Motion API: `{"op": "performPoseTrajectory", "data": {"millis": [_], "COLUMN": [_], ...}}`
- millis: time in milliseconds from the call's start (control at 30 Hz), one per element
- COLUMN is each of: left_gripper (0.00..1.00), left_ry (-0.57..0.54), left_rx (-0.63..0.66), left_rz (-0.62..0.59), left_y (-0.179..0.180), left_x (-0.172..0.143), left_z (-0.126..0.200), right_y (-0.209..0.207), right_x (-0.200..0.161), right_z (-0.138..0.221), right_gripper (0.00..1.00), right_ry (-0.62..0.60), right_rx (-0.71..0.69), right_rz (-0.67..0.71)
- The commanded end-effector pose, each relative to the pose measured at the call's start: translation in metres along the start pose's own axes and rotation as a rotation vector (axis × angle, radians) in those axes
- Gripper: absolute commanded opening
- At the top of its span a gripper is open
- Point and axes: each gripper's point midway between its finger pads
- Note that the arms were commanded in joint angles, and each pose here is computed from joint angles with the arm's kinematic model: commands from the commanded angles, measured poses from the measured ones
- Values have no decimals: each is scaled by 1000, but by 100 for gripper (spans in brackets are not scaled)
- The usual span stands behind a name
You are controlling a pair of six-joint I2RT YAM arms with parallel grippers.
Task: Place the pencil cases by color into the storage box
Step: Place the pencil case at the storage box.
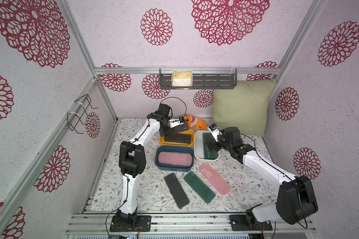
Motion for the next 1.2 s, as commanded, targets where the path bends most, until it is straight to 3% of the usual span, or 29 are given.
{"op": "performPoseTrajectory", "data": {"millis": [0,533,1167], "left_gripper": [33,33,38], "left_ry": [-23,13,57], "left_rx": [-52,-98,-158], "left_rz": [-86,-211,-277], "left_y": [-7,-18,-49], "left_x": [1,-16,-18], "left_z": [-7,-45,-72], "right_y": [-12,-15,-14], "right_x": [11,6,5], "right_z": [12,0,-3], "right_gripper": [99,99,99], "right_ry": [-29,6,10], "right_rx": [-45,-40,-31], "right_rz": [-16,-17,-11]}}
Point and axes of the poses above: each gripper's point midway between its finger pads, its own z axis back along the fingers, its own y axis along the line the jaws close on, x = y × z, and after that the axes turned 1 degree about -z, right-handed
